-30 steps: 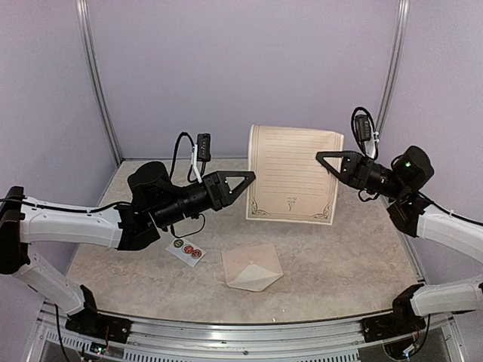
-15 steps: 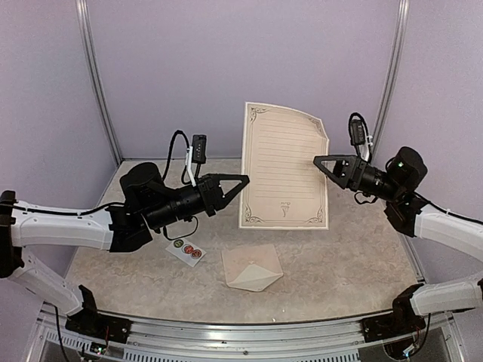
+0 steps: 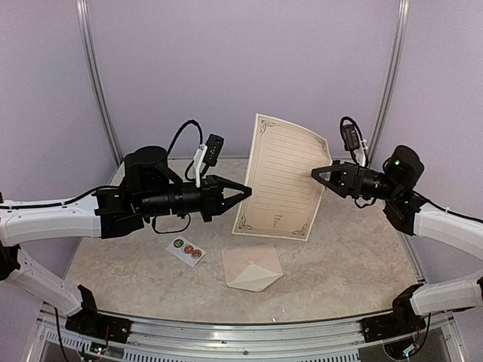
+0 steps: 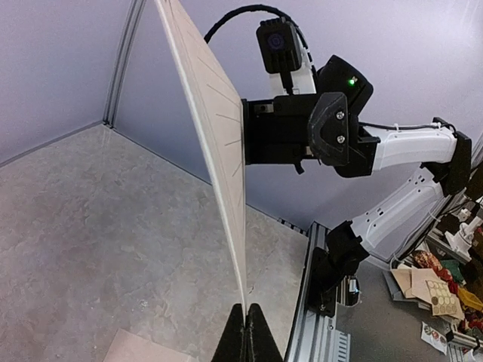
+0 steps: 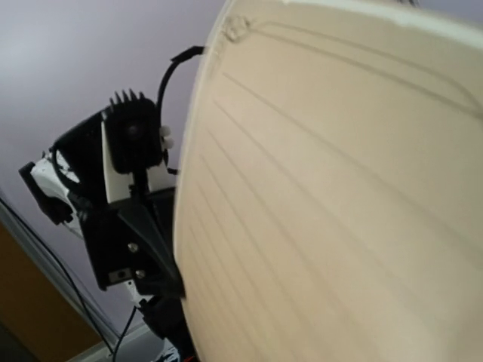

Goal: Place the letter into the envelope and seal it

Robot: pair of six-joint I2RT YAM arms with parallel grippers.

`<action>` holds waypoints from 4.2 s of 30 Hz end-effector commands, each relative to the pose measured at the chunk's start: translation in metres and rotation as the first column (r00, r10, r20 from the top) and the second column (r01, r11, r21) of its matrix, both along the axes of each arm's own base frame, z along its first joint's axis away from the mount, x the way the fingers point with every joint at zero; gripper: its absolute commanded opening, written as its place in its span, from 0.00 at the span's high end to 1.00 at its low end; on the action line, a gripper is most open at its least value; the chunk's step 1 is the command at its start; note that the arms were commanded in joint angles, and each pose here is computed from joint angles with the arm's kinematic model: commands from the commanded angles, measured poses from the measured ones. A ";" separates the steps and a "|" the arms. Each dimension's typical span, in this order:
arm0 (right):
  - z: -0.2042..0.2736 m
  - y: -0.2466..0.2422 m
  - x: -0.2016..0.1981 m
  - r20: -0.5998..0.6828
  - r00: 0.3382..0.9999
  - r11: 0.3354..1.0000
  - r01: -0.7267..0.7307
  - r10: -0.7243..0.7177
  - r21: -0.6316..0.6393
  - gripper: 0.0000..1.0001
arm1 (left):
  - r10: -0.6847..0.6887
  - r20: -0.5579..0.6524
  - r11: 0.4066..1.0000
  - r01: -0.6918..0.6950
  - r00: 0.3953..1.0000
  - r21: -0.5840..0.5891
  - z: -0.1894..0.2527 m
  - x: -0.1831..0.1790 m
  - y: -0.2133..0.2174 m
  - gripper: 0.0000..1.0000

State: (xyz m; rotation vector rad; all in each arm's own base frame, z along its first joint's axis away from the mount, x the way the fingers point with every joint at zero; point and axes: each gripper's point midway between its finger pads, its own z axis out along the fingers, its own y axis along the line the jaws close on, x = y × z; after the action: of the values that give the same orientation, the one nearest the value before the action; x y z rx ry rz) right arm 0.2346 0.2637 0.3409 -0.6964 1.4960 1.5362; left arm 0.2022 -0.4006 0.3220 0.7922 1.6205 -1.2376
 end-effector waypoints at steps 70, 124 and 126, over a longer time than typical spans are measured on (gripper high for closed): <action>0.066 -0.059 -0.003 0.187 0.882 0.886 0.377 -0.432 0.271 0.59 | 0.046 -0.111 0.969 -0.071 0.993 -0.238 0.007 0.029 -0.006 1.00; -0.062 -0.003 0.013 -0.030 0.986 0.966 -0.169 0.166 -0.194 0.06 | -0.223 0.063 0.966 0.211 0.973 0.151 0.034 -0.038 0.039 1.00; -0.056 -0.005 0.004 -0.020 0.983 0.966 -0.181 0.180 -0.185 0.06 | -0.181 0.051 0.972 0.171 0.982 0.160 0.028 -0.028 0.042 1.00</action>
State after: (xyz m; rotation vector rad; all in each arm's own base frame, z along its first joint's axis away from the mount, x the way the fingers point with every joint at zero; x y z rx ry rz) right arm 0.2694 0.2605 0.2572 -0.8573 1.7577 1.4916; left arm 0.1532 -0.3688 0.3521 1.1789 1.6052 -1.2726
